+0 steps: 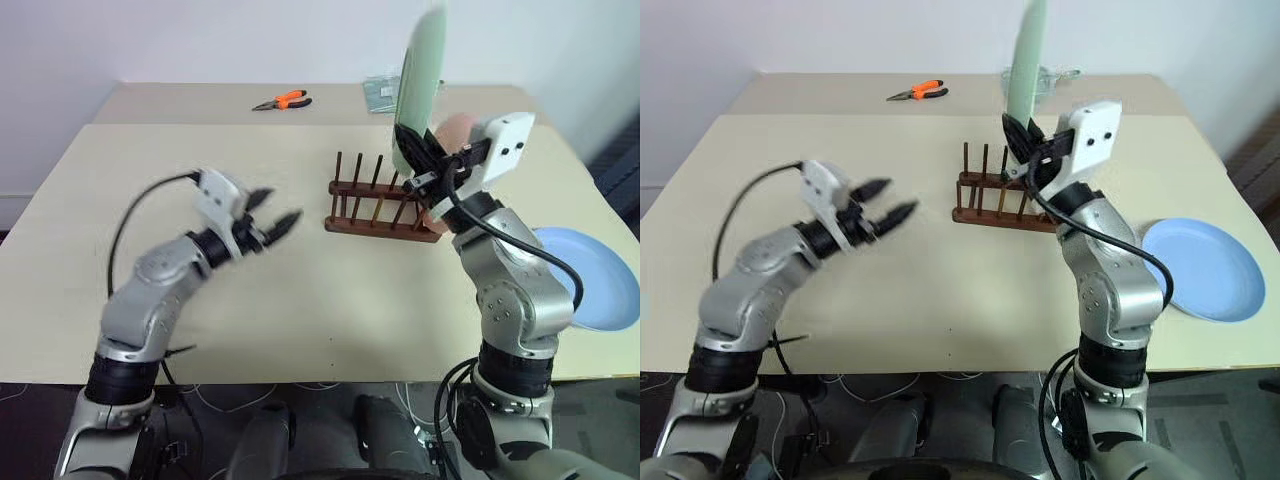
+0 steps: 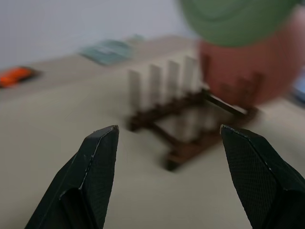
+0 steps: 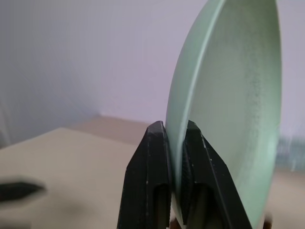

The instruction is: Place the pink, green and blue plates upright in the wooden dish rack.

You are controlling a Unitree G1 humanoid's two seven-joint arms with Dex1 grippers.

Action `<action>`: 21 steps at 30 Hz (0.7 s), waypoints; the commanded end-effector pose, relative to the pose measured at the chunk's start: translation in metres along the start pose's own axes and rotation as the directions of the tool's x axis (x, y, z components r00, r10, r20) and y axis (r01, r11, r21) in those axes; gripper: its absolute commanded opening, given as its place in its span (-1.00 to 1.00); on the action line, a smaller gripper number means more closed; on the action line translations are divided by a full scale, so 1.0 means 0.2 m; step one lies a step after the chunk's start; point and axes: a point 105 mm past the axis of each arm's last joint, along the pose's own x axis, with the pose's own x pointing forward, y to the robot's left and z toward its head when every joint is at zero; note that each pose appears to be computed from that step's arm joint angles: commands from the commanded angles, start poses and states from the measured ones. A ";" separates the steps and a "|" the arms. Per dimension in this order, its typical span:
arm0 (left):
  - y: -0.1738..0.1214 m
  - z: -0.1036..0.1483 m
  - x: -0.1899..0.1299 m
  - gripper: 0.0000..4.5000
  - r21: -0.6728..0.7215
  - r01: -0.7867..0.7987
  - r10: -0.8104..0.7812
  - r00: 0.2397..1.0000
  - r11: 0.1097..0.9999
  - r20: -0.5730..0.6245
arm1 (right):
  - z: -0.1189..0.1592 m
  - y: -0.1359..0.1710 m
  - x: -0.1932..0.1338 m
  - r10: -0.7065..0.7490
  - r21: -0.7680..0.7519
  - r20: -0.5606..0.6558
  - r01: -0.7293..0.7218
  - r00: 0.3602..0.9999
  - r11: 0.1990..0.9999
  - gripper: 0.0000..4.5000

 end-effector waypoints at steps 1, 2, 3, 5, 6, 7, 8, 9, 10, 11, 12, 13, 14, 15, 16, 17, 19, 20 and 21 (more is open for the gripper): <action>-0.17 0.04 0.00 0.54 0.066 0.182 -0.183 0.983 0.981 0.005 | 0.07 0.03 -0.02 0.006 0.030 0.035 -0.007 0.999 1.000 -1.00; -0.20 0.02 0.01 0.54 0.062 0.210 -0.210 0.978 0.976 -0.005 | 0.06 0.03 -0.02 0.005 0.037 0.023 -0.006 1.000 0.999 -1.00; -0.22 0.01 0.01 0.54 0.059 0.230 -0.230 0.973 0.971 -0.011 | 0.05 0.02 -0.02 0.002 0.049 0.013 -0.002 1.000 0.999 -1.00; -0.25 0.01 0.02 0.54 0.055 0.250 -0.250 0.968 0.967 -0.012 | 0.04 0.02 -0.02 -0.002 0.060 -0.001 0.002 1.000 0.998 -1.00; -0.25 0.01 0.03 0.54 0.054 0.254 -0.253 0.967 0.966 -0.010 | 0.03 0.01 -0.02 -0.002 0.061 -0.007 0.003 1.000 0.998 -1.00; -0.26 0.01 0.03 0.54 0.053 0.255 -0.254 0.967 0.966 -0.009 | 0.03 0.01 -0.01 -0.001 0.063 -0.011 0.002 1.000 0.998 -1.00; -0.26 0.01 0.03 0.54 0.054 0.254 -0.254 0.967 0.966 -0.009 | 0.02 0.01 -0.01 0.001 0.065 -0.013 0.000 1.000 0.998 -1.00; -0.26 0.01 0.03 0.54 0.055 0.253 -0.253 0.967 0.966 -0.009 | 0.02 0.01 -0.01 0.006 0.064 -0.016 -0.005 1.000 0.998 -1.00; -0.26 0.00 0.03 0.54 0.057 0.252 -0.251 0.968 0.966 -0.012 | 0.02 0.01 0.00 0.009 0.065 -0.019 -0.008 1.000 0.998 -1.00; -0.26 0.00 0.03 0.54 0.059 0.251 -0.250 0.968 0.966 -0.015 | 0.02 0.00 0.00 0.012 0.066 -0.022 -0.010 1.000 0.998 -1.00; -0.26 0.00 0.03 0.54 0.060 0.250 -0.249 0.968 0.966 -0.018 | 0.02 0.00 0.01 0.016 0.065 -0.027 -0.014 1.000 0.998 -1.00; -0.26 -0.01 0.03 0.54 0.061 0.249 -0.249 0.968 0.967 -0.019 | 0.01 0.00 0.01 0.021 0.062 -0.035 -0.019 0.999 0.998 -1.00; -0.26 -0.01 0.02 0.54 0.061 0.248 -0.248 0.969 0.967 -0.020 | 0.00 0.00 0.01 0.023 0.063 -0.040 -0.020 0.999 0.998 -1.00; -0.26 -0.01 0.02 0.54 0.061 0.247 -0.246 0.969 0.967 -0.021 | 0.00 -0.01 0.02 0.022 0.070 -0.045 -0.019 0.999 0.997 -1.00; -0.26 -0.01 0.02 0.54 0.062 0.246 -0.245 0.969 0.967 -0.022 | 0.00 -0.02 0.02 0.020 0.078 -0.049 -0.016 0.999 0.997 -1.00; -0.26 -0.01 0.01 0.54 0.061 0.244 -0.243 0.970 0.968 -0.023 | -0.01 -0.03 0.03 0.015 0.084 -0.052 -0.011 0.999 0.996 -1.00; -0.25 -0.01 0.01 0.54 0.062 0.241 -0.240 0.970 0.968 -0.025 | -0.01 -0.05 0.04 0.007 0.118 -0.053 0.000 0.999 0.993 -1.00; -0.25 -0.02 0.01 0.54 0.062 0.240 -0.239 0.971 0.969 -0.026 | -0.01 -0.06 0.05 0.006 0.127 -0.055 0.001 0.998 0.992 -1.00; -0.26 -0.02 0.01 0.55 0.061 0.240 -0.238 0.971 0.969 -0.028 | -0.01 -0.07 0.06 0.005 0.109 -0.065 0.002 0.998 0.994 -0.84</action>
